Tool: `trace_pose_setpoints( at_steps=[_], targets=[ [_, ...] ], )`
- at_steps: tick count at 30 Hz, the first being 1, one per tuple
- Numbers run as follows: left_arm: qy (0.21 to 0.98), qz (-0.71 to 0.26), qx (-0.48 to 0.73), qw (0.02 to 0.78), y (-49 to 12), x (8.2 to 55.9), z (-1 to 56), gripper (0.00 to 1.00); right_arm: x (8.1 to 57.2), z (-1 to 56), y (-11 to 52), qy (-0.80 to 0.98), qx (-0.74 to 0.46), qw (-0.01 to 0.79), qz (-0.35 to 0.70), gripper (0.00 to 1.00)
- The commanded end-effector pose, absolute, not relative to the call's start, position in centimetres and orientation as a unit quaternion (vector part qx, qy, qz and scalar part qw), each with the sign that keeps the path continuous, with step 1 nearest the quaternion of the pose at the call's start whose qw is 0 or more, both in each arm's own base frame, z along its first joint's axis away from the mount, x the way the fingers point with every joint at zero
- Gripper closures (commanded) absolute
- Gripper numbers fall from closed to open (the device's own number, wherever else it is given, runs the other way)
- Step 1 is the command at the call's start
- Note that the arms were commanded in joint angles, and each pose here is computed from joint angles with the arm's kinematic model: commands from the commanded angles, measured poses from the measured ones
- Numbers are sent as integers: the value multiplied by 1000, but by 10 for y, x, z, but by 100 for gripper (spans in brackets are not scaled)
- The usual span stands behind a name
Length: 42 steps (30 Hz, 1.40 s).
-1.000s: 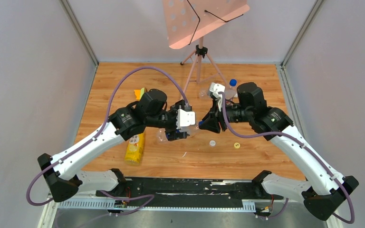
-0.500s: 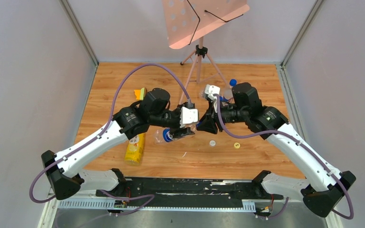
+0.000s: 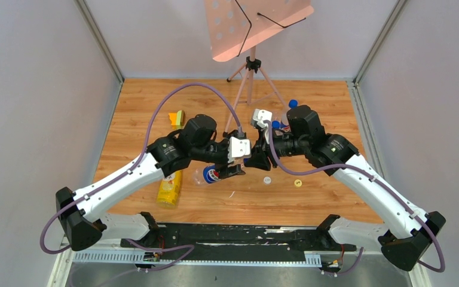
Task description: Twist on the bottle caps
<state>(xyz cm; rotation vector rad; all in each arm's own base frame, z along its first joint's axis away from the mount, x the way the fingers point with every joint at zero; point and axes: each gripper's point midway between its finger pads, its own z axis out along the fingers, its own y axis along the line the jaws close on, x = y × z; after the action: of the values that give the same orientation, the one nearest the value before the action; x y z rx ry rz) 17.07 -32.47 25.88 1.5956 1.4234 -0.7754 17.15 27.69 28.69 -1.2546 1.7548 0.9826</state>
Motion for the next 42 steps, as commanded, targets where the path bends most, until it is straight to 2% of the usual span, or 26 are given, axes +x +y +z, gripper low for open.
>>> trace_pose_setpoints(
  at_steps=[1, 5, 13, 16, 21, 25, 27, 31, 34, 35, 36, 42],
  targets=[
    [582, -287, 628, 430, -317, 177, 257, 23, 176, 308, 281, 664, -492, 412, 385, 100],
    [597, -270, 623, 427, -309, 180, 250, 27, 176, 309, 281, 664, -491, 413, 384, 100],
    [594, -286, 610, 441, -316, 181, 256, 42, 179, 312, 286, 683, -460, 410, 393, 100],
    [588, -280, 591, 477, -319, 188, 267, 55, 189, 313, 288, 728, -386, 402, 399, 100],
    [580, -243, 570, 529, -320, 196, 274, 64, 214, 304, 281, 817, -203, 384, 380, 100],
    [585, -226, 540, 561, -318, 204, 273, 72, 213, 300, 284, 829, -152, 376, 386, 100],
    [586, -228, 522, 576, -317, 206, 275, 74, 214, 306, 284, 821, -153, 391, 387, 90],
    [593, -223, 469, 616, -308, 216, 279, 75, 214, 332, 280, 781, -186, 448, 395, 59],
    [596, -217, 426, 645, -298, 223, 280, 75, 218, 352, 264, 746, -196, 513, 376, 23],
    [598, -212, 408, 657, -294, 227, 280, 75, 218, 358, 257, 736, -196, 534, 367, 3],
    [596, -211, 398, 664, -292, 228, 282, 75, 219, 364, 249, 726, -193, 554, 358, 1],
    [595, -201, 279, 726, -265, 255, 286, 76, 223, 389, 185, 675, -138, 670, 276, 0]
  ],
)
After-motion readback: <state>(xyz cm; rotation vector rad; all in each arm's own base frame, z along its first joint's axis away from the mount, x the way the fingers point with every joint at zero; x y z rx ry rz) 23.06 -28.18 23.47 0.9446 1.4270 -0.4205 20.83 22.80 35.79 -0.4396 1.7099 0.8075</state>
